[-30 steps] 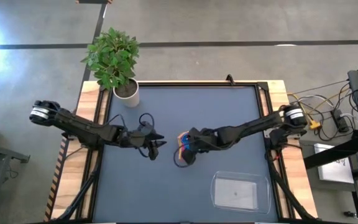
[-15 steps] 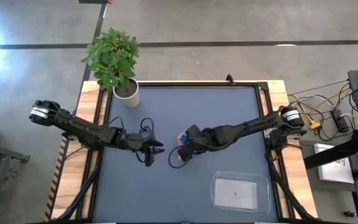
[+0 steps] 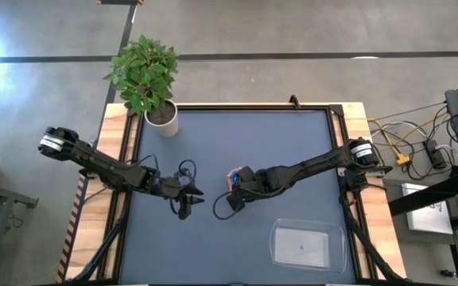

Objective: Nest measuring cups in basket
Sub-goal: Put the stack of measuring cups into the bin

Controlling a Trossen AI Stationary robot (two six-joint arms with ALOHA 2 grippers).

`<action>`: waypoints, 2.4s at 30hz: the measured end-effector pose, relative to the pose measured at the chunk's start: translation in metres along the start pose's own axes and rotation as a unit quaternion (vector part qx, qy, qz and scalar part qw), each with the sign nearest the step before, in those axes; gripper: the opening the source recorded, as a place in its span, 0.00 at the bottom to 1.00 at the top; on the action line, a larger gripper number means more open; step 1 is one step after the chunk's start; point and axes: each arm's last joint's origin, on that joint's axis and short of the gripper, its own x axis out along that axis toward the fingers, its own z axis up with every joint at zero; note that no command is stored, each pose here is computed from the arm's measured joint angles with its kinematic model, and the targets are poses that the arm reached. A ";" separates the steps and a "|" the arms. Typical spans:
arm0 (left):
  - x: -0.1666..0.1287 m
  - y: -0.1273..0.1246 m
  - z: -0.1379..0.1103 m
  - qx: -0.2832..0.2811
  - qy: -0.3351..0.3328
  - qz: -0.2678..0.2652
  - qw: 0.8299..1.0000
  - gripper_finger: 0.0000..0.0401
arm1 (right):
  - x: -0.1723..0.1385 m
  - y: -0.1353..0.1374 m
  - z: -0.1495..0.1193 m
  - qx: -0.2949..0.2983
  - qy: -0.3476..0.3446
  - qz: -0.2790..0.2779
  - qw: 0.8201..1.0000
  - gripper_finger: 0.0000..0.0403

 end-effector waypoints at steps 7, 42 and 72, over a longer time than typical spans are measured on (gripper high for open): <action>0.002 0.005 -0.009 0.005 0.008 0.006 1.000 0.28 | 0.013 0.013 0.002 0.019 0.006 0.014 1.000 0.92; 0.021 0.023 0.003 0.055 -0.026 0.036 0.998 0.28 | -0.043 0.032 0.024 -0.031 -0.131 -0.073 0.988 0.91; 0.021 0.023 0.003 0.062 -0.027 0.035 0.997 0.28 | 0.003 -0.029 0.046 -0.074 -0.068 -0.042 0.994 0.03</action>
